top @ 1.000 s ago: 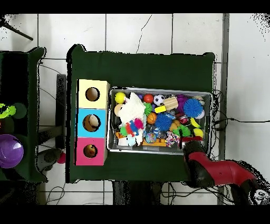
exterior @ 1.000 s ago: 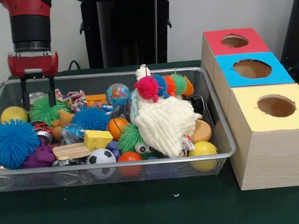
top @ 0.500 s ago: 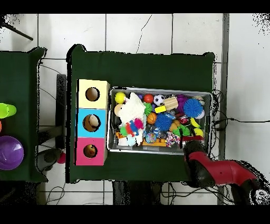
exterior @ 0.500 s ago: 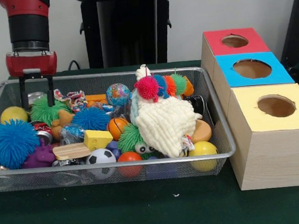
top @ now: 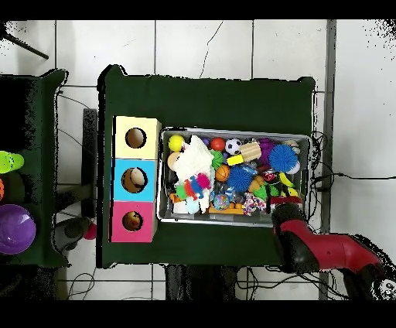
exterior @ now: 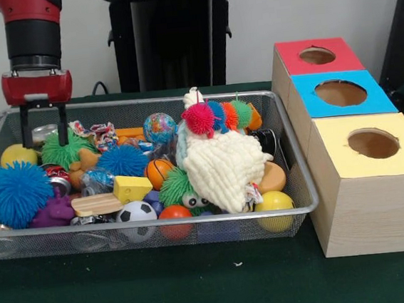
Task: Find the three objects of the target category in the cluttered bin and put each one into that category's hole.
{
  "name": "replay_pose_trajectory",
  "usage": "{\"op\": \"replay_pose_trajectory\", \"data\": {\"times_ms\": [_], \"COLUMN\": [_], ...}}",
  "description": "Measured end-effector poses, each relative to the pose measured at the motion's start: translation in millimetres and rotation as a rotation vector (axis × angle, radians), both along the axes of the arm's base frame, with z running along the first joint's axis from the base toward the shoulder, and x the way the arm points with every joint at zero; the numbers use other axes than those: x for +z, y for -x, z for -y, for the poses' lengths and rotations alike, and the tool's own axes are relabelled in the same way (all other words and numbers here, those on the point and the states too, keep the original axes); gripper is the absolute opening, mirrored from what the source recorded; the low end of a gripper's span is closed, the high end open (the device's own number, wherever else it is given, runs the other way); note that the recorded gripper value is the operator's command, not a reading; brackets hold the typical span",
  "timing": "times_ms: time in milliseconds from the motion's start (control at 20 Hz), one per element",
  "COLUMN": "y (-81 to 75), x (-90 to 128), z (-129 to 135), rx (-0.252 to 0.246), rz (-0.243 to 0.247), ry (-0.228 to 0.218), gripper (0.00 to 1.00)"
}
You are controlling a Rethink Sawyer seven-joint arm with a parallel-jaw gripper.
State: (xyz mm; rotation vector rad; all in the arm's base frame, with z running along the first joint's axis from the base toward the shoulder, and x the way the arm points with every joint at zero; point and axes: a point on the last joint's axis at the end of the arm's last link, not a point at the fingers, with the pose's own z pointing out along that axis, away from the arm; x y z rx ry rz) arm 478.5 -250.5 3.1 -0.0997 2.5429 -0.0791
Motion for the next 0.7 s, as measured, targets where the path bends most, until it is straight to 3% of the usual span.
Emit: {"op": "replay_pose_trajectory", "data": {"times_ms": [450, 700], "y": [-6.9, -15.4], "x": [8, 20], "z": [4, 4], "rx": [-0.02, -0.057], "rz": [0.035, -0.01], "ry": [-0.031, -0.04], "gripper": [1.0, 1.0]}}
